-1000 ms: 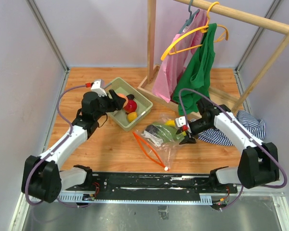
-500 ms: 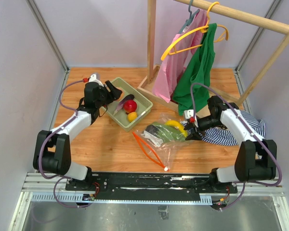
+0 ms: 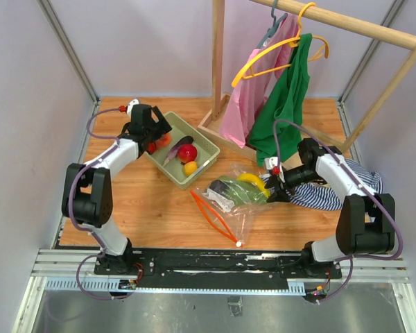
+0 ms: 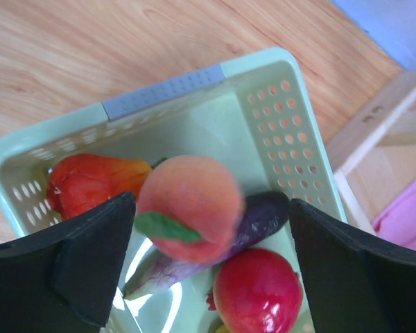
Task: Open the zip-top bag and remove the fake food
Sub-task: Place the fake fruit in the bin.
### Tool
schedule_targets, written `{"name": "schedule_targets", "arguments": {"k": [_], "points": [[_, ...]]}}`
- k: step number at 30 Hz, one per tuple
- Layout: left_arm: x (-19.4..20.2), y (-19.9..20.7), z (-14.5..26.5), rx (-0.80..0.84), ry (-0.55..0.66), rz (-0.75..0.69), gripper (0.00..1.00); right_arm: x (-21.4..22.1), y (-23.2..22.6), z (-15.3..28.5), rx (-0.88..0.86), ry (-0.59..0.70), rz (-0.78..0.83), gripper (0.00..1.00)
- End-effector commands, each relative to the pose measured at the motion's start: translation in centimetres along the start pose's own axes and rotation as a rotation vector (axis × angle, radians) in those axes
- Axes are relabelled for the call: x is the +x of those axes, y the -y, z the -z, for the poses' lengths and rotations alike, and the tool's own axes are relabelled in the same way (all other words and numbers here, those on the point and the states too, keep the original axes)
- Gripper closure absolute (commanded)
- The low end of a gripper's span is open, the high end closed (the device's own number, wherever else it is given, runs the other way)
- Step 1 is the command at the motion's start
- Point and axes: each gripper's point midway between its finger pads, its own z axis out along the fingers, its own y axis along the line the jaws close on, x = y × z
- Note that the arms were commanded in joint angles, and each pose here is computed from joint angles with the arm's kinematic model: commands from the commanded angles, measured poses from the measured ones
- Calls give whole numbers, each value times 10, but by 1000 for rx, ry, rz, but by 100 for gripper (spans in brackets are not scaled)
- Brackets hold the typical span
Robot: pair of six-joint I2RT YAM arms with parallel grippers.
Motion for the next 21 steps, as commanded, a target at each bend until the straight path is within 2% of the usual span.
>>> {"name": "schedule_targets", "arguments": {"k": [1, 4, 9, 15, 21], "points": [[-12, -24, -7, -197, -6, 19, 1, -12, 0, 8, 22, 43, 16, 46], [-8, -30, -10, -236, -23, 25, 1, -17, -2, 9, 32, 56, 44, 46], [-7, -19, 3, -174, -37, 62, 1, -32, -5, 12, 56, 104, 96, 45], [-7, 10, 49, 62, -23, 114, 1, -50, -14, 14, 79, 178, 182, 37], [14, 28, 95, 293, -56, 130, 1, -62, -21, 17, 106, 215, 256, 28]]}}
